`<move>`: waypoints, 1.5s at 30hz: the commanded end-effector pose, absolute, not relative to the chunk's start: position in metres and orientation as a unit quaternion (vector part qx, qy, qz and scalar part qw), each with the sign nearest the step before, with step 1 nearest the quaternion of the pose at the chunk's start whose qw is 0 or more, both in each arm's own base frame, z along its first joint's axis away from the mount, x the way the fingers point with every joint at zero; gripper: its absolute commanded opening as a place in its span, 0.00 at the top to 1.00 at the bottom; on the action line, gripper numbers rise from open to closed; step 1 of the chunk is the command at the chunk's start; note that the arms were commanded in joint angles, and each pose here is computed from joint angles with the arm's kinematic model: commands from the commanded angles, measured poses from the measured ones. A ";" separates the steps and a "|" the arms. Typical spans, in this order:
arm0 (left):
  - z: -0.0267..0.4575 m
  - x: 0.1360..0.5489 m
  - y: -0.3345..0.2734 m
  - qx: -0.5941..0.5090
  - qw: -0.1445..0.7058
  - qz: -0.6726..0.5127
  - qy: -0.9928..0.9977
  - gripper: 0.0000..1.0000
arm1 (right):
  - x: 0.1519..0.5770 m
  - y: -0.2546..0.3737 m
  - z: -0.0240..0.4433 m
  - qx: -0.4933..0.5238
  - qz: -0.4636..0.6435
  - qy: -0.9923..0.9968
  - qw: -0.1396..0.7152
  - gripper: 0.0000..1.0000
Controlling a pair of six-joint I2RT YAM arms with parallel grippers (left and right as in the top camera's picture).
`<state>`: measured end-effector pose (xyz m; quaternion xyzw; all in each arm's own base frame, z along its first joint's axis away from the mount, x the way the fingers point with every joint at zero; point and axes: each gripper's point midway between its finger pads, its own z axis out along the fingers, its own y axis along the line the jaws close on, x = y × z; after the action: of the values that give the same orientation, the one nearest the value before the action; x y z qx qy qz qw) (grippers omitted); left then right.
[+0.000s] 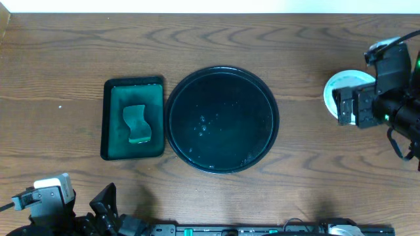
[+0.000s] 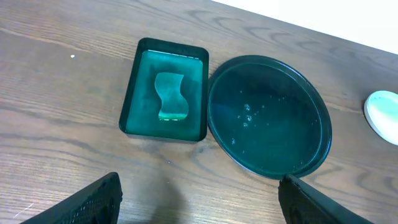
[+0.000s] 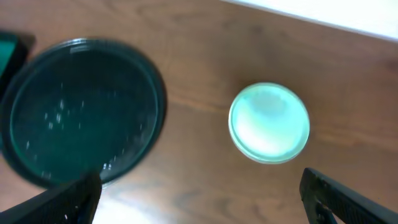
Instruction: Clean dirty plates on tray and stack at the side
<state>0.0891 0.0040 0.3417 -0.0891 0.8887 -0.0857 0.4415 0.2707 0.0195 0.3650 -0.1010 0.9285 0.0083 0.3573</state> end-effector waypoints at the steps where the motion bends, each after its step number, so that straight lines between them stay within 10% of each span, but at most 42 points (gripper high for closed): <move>1: 0.341 0.089 0.003 -0.087 0.438 -0.087 0.890 0.19 | 0.265 0.021 0.362 -0.100 0.008 0.933 0.345 0.01; 12: 0.341 0.089 0.003 -0.087 0.438 -0.087 0.890 0.19 | 0.260 0.040 0.359 -0.118 0.062 0.933 0.334 0.01; 45: 0.341 0.089 0.003 -0.087 0.438 -0.087 0.890 0.19 | 0.209 0.095 0.260 -0.236 0.155 0.611 0.740 0.01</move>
<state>0.0890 0.0036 0.3409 -0.0884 0.8895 -0.0863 0.4399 0.2092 0.0900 0.2765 -0.2421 0.6142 0.1257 0.7405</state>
